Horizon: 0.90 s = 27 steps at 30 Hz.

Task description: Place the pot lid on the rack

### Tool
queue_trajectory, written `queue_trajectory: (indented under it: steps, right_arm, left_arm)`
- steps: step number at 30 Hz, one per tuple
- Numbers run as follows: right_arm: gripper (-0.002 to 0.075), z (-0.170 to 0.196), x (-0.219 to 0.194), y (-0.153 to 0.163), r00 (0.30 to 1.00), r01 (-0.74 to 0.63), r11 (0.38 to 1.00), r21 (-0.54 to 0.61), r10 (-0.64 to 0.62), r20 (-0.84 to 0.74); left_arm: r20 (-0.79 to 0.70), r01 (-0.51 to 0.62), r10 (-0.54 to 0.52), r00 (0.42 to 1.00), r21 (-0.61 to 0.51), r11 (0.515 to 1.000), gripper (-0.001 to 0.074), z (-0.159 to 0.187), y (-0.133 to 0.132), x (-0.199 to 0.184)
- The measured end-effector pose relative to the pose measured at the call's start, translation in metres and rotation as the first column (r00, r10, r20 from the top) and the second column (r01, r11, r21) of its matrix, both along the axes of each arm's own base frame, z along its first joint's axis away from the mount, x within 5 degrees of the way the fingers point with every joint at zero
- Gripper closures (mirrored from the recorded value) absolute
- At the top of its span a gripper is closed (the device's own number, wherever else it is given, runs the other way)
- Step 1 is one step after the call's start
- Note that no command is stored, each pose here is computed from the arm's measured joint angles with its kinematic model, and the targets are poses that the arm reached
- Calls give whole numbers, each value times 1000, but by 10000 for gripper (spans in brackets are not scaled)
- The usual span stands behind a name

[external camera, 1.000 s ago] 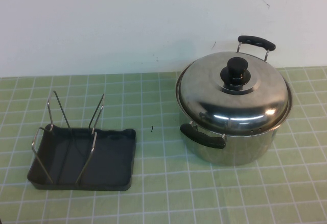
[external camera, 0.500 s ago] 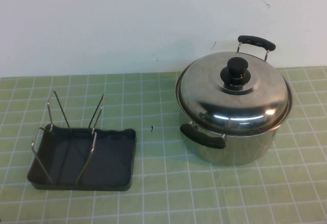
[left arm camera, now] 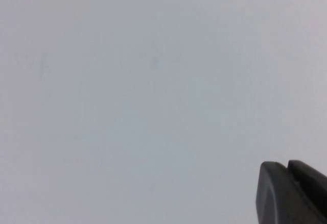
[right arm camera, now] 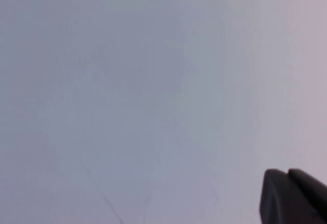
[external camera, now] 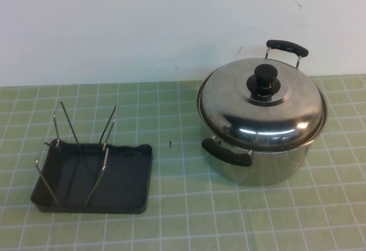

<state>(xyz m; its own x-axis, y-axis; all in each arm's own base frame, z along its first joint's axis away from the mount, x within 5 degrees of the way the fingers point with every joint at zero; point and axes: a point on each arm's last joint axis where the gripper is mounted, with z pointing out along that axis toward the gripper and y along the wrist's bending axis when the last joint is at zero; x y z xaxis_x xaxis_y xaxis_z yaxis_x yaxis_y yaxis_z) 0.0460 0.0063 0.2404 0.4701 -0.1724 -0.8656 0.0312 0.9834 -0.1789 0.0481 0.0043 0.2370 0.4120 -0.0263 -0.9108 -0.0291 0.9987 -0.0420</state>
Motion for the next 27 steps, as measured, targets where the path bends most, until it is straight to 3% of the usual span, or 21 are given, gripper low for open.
queue_trajectory:
  steps: [7, 10, 19, 23, 27]
  right_arm:
    - [727, 12, -7, -1, 988, -42, 997, 71, 31, 149]
    - [727, 13, -8, -1, 989, -4, 1000, 23, 1, 150]
    - [727, 99, -22, -5, 993, 114, 991, -70, -113, 18]
    - [727, 132, -1, -7, 994, 99, 994, -41, -101, -52]
    - [727, 135, 41, -7, 983, 60, 998, 35, -53, -177]
  left_arm:
    - [170, -10, 15, 985, -29, 1000, 737, 13, 2, -8]
    - [221, -1, 12, 975, -51, 999, 737, 17, 3, -10]
    - [236, 93, -58, 970, -142, 986, 737, 49, 1, -18]
    - [198, 88, -70, 978, -83, 993, 737, 65, -2, -22]
    - [128, 71, -67, 989, -33, 997, 737, 63, -4, -14]
